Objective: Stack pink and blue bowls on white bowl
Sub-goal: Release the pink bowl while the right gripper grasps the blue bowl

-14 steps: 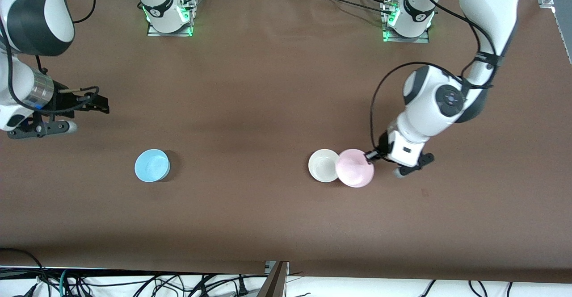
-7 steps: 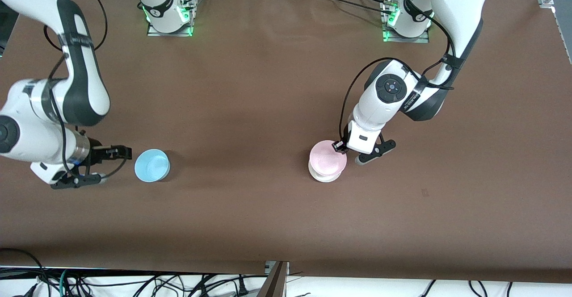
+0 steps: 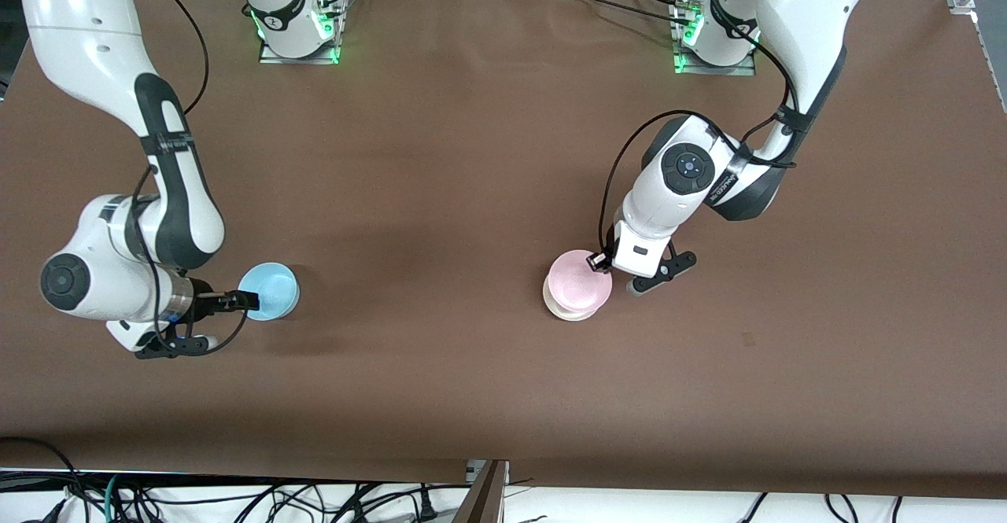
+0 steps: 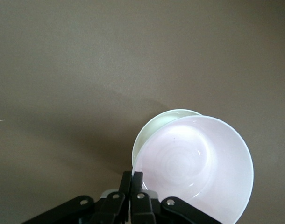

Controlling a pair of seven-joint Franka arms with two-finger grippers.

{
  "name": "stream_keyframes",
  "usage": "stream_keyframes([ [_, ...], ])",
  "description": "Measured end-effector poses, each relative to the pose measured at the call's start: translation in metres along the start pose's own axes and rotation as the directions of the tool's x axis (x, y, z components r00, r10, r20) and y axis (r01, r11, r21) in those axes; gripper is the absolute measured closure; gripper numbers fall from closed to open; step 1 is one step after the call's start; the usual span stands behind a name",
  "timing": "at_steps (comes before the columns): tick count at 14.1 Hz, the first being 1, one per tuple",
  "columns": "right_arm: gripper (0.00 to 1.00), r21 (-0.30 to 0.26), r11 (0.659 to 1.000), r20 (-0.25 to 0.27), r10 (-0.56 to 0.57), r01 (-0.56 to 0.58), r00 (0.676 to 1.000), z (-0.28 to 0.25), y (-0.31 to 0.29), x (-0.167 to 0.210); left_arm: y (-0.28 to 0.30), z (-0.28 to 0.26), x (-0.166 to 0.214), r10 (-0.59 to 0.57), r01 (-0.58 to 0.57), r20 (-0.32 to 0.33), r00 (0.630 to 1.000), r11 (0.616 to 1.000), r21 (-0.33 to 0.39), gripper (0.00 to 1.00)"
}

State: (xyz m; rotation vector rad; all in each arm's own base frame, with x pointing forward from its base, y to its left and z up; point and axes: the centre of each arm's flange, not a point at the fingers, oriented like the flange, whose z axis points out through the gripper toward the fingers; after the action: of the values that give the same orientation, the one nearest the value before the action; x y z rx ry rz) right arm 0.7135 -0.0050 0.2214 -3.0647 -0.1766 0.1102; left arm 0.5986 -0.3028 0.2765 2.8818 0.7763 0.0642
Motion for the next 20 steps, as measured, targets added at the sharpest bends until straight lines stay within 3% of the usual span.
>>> stream_keyframes([
  [1, 0.03, 0.000, 1.000, 0.006, -0.002, 0.002, 1.000, 0.010, 0.001, -0.002, 0.001, 0.004, -0.003, -0.004, 0.004, 0.006, 1.000, 1.000, 0.003, 0.98],
  [3, 0.17, 0.001, 1.000, 0.013, -0.004, 0.004, 1.000, 0.015, 0.001, -0.004, 0.002, 0.012, -0.008, -0.007, 0.007, 0.016, 1.000, 1.000, 0.010, 0.98],
  [4, 0.17, 0.001, 1.000, 0.013, -0.004, 0.004, 1.000, 0.015, 0.001, -0.004, 0.002, 0.014, -0.008, -0.006, 0.005, 0.015, 1.000, 1.000, 0.013, 0.98],
  [6, 0.33, 0.002, 1.000, 0.014, -0.004, 0.004, 1.000, 0.015, 0.001, -0.004, 0.002, 0.019, -0.008, -0.007, 0.007, -0.008, 1.000, 1.000, 0.020, 0.98],
  [9, 0.40, 0.005, 1.000, 0.027, -0.005, 0.004, 1.000, 0.017, 0.001, -0.006, 0.002, 0.030, -0.008, -0.023, 0.023, -0.035, 0.999, 1.000, 0.011, 0.98],
  [10, 0.45, 0.006, 1.000, 0.035, -0.004, 0.004, 0.999, 0.019, 0.000, -0.007, 0.002, 0.033, -0.007, -0.027, 0.027, -0.035, 0.999, 1.000, 0.011, 0.98],
  [16, 0.58, 0.016, 1.000, 0.055, 0.000, -0.001, 0.998, 0.021, 0.000, -0.011, 0.005, 0.040, -0.001, -0.046, 0.046, -0.031, 0.998, 0.999, 0.000, 0.98],
  [17, 0.58, 0.016, 1.000, 0.055, 0.002, -0.003, 0.999, 0.020, 0.001, -0.011, 0.006, 0.041, -0.001, -0.046, 0.046, -0.030, 0.998, 0.999, 0.000, 0.93],
  [20, 0.58, 0.019, 1.000, 0.060, 0.010, -0.011, 0.998, 0.016, 0.007, -0.012, 0.010, 0.035, 0.004, -0.050, 0.050, -0.039, 0.998, 0.999, -0.013, 0.63],
])
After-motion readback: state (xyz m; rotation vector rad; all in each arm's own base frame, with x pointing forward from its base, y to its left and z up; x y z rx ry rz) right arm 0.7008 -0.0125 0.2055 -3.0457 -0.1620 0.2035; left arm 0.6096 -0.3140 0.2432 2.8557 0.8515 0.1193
